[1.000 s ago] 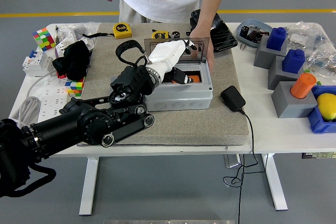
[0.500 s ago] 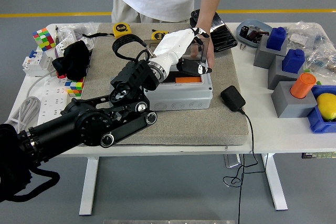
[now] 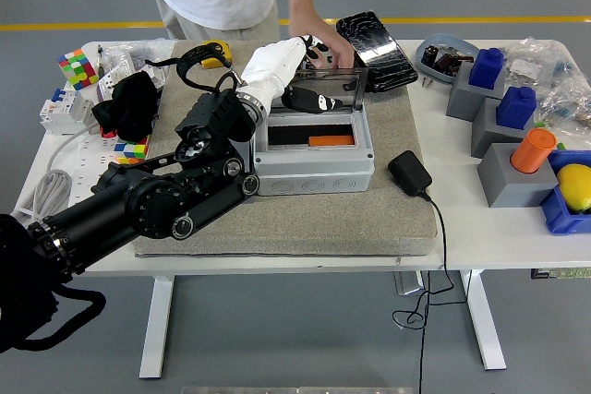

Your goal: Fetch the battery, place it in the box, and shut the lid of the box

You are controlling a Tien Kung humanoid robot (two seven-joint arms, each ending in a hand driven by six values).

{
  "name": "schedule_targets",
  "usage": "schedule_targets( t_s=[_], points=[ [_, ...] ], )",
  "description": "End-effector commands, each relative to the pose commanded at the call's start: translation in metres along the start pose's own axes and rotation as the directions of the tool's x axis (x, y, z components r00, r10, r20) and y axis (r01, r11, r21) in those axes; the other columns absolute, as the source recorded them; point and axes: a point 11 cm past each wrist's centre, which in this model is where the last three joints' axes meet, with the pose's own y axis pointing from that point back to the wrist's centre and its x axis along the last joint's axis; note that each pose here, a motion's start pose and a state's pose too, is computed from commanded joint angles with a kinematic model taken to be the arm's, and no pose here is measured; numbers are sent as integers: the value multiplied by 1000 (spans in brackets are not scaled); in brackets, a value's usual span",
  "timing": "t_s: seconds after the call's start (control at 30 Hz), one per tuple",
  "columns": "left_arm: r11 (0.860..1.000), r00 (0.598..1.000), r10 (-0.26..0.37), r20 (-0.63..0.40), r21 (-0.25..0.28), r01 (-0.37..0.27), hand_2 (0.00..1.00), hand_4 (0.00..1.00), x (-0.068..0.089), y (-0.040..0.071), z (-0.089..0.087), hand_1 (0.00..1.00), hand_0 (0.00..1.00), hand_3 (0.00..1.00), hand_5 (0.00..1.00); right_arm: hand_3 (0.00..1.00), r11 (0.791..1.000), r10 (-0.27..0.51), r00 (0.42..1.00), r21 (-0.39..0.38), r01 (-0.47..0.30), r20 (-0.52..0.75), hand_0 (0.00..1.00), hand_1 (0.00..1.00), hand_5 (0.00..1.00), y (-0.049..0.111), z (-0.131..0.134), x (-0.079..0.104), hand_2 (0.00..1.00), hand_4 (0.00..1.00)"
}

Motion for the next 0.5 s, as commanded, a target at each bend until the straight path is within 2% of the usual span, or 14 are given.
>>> schedule_targets(
  t_s=[0.17, 0.2, 0.5],
  points=[
    [999, 999, -32, -2, -5, 32, 784, 998, -9, 5, 4, 824, 770, 824, 447, 684, 1000, -1, 1000, 2, 1, 6, 674, 717, 695, 0, 1, 0, 710, 998],
    [999, 999, -39, -5, -10, 39, 756, 998, -11, 6, 6, 805, 763, 805, 452, 683, 1000, -1, 1000, 2, 1, 7, 676, 717, 695, 0, 1, 0, 710, 998],
    [988, 991, -125, -39, -93, 121, 742, 998, -35, 32, 38, 794, 751, 800, 452, 683, 1000, -2, 1000, -1, 2, 19, 674, 717, 695, 0, 5, 1, 710, 998]
  ],
)
